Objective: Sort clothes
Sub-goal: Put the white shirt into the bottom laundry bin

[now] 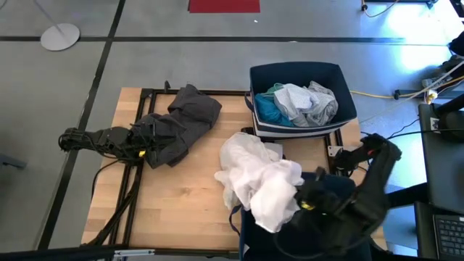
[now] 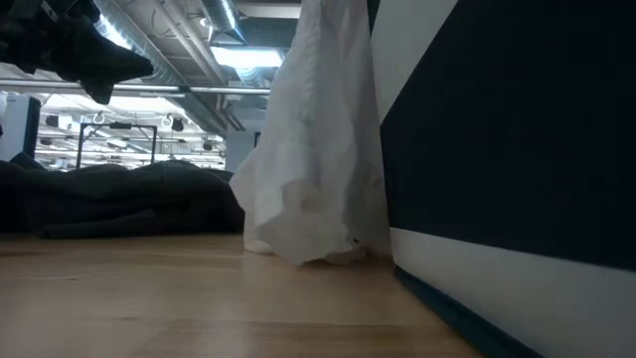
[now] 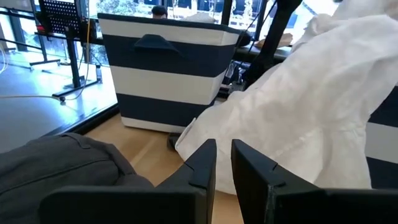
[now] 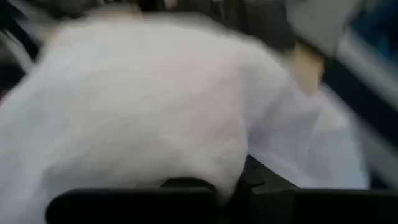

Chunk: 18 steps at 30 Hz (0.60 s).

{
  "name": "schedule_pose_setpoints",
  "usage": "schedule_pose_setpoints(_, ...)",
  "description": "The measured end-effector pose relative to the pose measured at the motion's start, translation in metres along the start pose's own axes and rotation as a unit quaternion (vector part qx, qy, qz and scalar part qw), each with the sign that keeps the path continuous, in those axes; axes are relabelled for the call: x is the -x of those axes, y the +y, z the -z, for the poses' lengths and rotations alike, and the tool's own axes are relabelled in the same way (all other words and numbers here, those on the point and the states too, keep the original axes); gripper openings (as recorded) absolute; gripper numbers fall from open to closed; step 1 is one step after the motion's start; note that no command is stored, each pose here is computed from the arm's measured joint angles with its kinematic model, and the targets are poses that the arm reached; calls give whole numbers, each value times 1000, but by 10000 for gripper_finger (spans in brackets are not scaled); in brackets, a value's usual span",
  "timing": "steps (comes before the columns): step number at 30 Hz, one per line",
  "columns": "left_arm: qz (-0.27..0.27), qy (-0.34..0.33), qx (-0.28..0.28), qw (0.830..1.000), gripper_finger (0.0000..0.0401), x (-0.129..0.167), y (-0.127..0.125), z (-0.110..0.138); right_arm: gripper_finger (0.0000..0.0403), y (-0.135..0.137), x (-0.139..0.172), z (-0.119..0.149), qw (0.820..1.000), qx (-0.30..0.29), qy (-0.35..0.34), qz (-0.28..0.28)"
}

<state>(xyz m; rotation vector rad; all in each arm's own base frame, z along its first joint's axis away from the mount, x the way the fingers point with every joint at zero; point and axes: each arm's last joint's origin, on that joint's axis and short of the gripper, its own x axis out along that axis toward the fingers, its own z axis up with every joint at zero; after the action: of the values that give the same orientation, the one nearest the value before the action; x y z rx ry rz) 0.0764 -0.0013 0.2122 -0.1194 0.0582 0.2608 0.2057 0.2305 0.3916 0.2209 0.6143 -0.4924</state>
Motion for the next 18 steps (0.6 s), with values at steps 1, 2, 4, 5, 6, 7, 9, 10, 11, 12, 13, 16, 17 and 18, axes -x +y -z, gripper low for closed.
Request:
schedule_pose_setpoints(1, 0, 0, 0, 1000, 40, 0, 0, 0, 13, 0, -9, 8, 999, -6, 28, 14)
schedule_pose_setpoints(2, 0, 0, -1, 1000, 40, 0, 0, 0, 15, 0, -18, 17, 998, -11, 56, 27)
schedule_pose_setpoints(4, 0, 0, -1, 1000, 40, 0, 0, 0, 17, -2, -33, 34, 993, -25, 104, 55)
schedule_pose_setpoints(5, 0, 0, -1, 1000, 40, 0, 0, 0, 18, -2, -40, 42, 989, -32, 126, 67)
schedule_pose_setpoints(6, 0, 0, -1, 1000, 40, 0, 0, 0, 19, -3, -46, 51, 985, -42, 146, 77)
schedule_pose_setpoints(7, 0, 0, -1, 1000, 40, 0, 0, 0, 20, -4, -52, 60, 981, -51, 165, 87)
schedule_pose_setpoints(9, 0, 0, -1, 1000, 40, 0, 0, 0, 24, -4, -62, 75, 972, -78, 198, 102)
schedule_pose_setpoints(10, 0, 0, -1, 1000, 40, 0, 0, 0, 27, -5, -66, 83, 966, -89, 217, 110)
schedule_pose_setpoints(11, 0, 0, -1, 1000, 40, 0, 0, 0, 29, -6, -69, 90, 959, -99, 237, 119)
schedule_pose_setpoints(12, 0, 0, -2, 1000, 40, 0, 0, 0, 33, -8, -72, 95, 951, -111, 257, 132)
schedule_pose_setpoints(13, 0, 0, -4, 1000, 40, 0, 0, 0, 39, -11, -75, 99, 941, -126, 277, 149)
schedule_pose_setpoints(16, 0, 0, -8, 1000, 40, 0, 0, 0, 66, -14, -77, 107, 917, -153, 324, 178)
schedule_pose_setpoints(17, 0, 0, -8, 1000, 40, 0, 0, 0, 79, -14, -77, 108, 912, -155, 334, 180)
schedule_pose_setpoints(18, 0, 0, -8, 1000, 40, 0, 0, 0, 93, -14, -76, 108, 908, -157, 345, 180)
